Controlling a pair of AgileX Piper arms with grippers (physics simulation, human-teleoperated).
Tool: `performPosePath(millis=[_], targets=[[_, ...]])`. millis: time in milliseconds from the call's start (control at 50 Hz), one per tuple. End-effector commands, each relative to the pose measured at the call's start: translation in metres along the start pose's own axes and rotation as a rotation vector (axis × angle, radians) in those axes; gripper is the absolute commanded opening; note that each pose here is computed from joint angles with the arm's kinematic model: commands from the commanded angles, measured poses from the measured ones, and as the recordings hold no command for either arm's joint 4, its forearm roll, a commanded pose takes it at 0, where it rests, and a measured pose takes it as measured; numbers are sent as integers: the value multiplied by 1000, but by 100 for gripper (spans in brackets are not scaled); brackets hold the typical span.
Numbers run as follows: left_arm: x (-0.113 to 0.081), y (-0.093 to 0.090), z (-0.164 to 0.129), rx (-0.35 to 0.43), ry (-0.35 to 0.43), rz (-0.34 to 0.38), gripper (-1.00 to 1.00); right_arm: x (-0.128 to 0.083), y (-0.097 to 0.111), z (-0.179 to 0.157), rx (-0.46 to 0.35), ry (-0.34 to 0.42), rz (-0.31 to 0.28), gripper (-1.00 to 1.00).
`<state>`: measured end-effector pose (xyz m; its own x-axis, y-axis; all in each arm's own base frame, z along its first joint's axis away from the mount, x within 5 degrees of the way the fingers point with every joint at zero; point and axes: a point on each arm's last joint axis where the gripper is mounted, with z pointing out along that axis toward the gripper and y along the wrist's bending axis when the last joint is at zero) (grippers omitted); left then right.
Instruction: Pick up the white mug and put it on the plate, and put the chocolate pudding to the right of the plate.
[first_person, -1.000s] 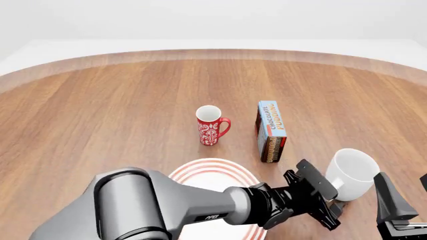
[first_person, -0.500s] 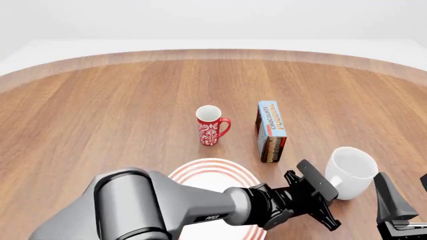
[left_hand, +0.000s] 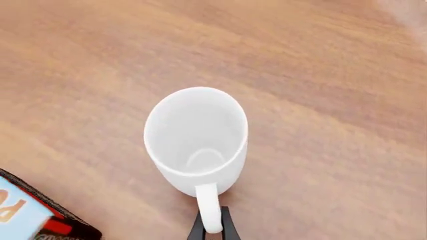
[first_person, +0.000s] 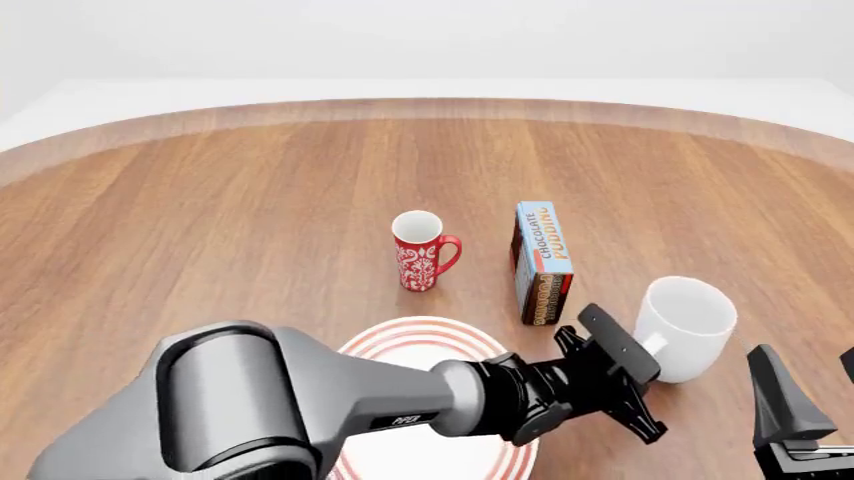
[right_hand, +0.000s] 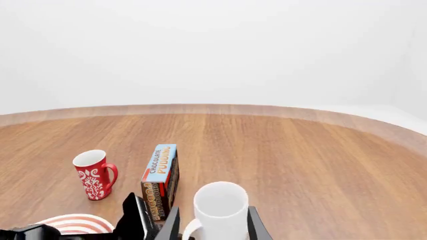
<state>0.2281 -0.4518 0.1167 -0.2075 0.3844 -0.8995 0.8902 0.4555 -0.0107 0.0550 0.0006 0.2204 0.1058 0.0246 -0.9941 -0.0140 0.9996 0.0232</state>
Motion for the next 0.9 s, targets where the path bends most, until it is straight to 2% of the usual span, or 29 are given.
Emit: performPosePath(millis=[20, 360, 900], targets=[[-9, 4, -13, -8, -30, 9, -100, 0, 0, 0, 0, 0, 0, 100], [-18, 15, -33, -28, -62, 6, -100, 3, 0, 0, 1, 1, 6, 100], [-34, 15, -80, -32, -128, 18, -100, 3, 0, 0, 0, 0, 5, 100]])
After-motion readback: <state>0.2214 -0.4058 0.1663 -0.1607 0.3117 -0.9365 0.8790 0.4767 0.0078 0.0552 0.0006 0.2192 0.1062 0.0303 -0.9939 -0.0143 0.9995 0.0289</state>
